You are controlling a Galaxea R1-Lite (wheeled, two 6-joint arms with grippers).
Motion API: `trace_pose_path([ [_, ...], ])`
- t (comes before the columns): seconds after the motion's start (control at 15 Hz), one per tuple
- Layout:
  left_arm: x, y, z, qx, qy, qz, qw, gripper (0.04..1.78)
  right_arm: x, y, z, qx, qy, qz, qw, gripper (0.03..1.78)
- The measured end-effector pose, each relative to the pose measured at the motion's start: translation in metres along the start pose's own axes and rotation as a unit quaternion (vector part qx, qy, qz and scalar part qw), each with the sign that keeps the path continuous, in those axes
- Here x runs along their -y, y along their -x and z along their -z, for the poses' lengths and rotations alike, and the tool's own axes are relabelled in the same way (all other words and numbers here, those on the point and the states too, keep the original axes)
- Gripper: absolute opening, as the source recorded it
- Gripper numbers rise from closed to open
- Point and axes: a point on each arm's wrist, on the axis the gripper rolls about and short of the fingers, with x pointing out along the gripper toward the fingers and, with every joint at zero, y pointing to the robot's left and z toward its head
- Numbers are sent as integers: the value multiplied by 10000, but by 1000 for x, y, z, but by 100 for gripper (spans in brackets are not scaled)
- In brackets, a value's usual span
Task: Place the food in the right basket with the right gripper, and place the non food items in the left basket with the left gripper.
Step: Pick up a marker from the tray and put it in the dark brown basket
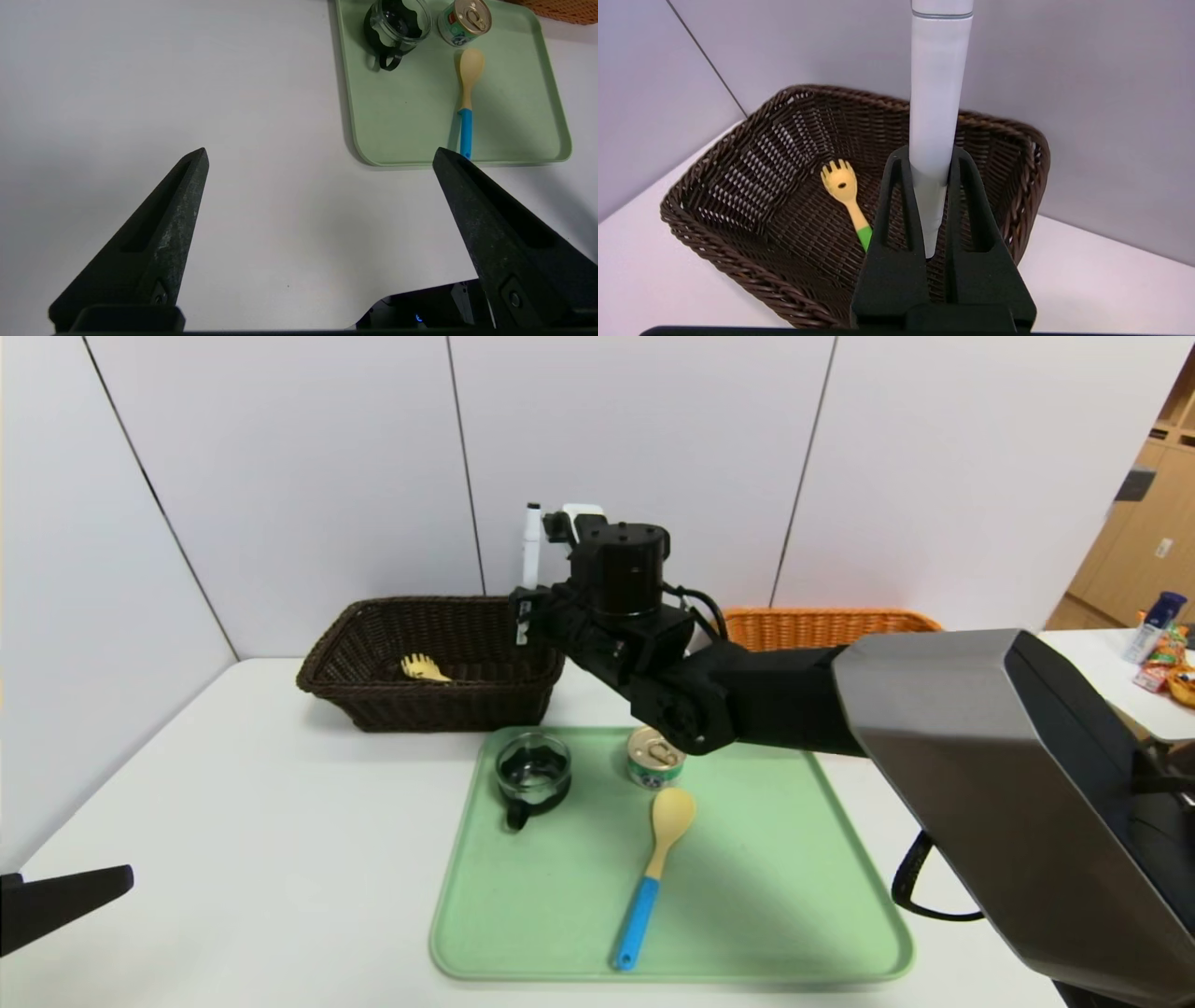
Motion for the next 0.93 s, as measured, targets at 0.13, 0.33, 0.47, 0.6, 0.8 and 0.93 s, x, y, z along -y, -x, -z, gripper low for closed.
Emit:
trace_pose_path([
  [0.13, 0, 2, 2, 13, -4, 0, 10000, 169, 1, -4, 11, -107, 20, 2, 9999, 15],
  [0.33, -1, 2, 5, 8, -4, 13, 10000, 169, 3, -8, 22, -215, 36, 50, 9997, 15],
  [0.47, -1, 2, 5, 18, -5, 26, 10000, 169, 3, -9, 24, -223, 54, 58, 9997, 15],
  [0.6, -1, 2, 4, 28, -8, 36, 10000, 169, 3, -7, 19, -184, 54, 70, 9998, 15],
  [0.8, -1, 1, 4, 6, -9, 39, 10000, 169, 7, -5, 11, -168, 53, 135, 9998, 15],
  [0.93, -1, 0, 4, -6, -6, 38, 10000, 169, 7, -4, 9, -158, 57, 133, 9998, 15],
])
